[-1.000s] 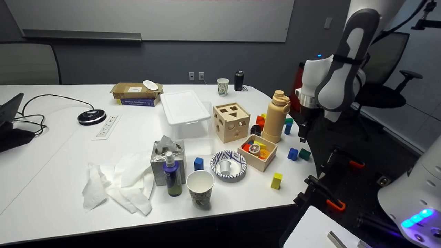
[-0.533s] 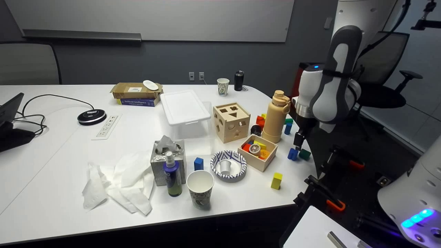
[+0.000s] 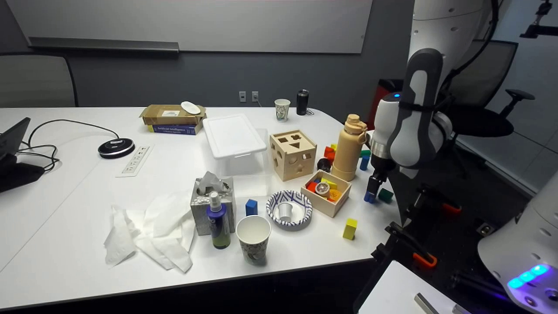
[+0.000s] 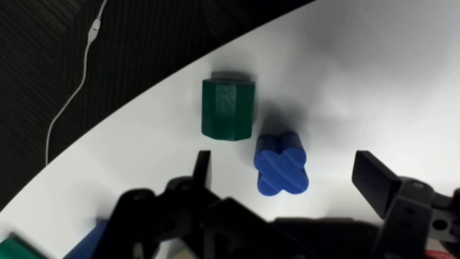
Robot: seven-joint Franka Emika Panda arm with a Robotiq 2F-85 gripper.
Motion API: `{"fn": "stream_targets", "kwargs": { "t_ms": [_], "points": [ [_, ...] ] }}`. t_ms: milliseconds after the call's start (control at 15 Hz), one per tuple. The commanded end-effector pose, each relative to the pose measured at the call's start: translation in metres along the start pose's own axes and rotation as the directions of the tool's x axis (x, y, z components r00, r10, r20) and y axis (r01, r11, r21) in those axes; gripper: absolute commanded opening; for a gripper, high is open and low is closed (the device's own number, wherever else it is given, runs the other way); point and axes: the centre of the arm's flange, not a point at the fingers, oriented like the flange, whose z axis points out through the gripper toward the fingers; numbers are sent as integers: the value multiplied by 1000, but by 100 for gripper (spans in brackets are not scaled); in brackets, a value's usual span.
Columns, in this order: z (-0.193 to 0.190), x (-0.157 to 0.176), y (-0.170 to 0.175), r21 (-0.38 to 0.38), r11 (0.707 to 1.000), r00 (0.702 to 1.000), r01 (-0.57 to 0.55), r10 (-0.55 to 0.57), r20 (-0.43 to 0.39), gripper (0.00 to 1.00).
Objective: Place the blue square block inside the shape sorter box
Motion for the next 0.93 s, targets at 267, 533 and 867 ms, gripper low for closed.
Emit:
{"fn": "stream_targets", "kwargs": {
  "t_ms": [267,533,867],
  "points": [
    [10,23,3,-1,1000,999,15,-15,-49,100],
    [19,19,2,7,1000,1000,13,-12,-18,100],
    [28,14,4,8,1000,1000,-3,3,19,75]
  ]
}}
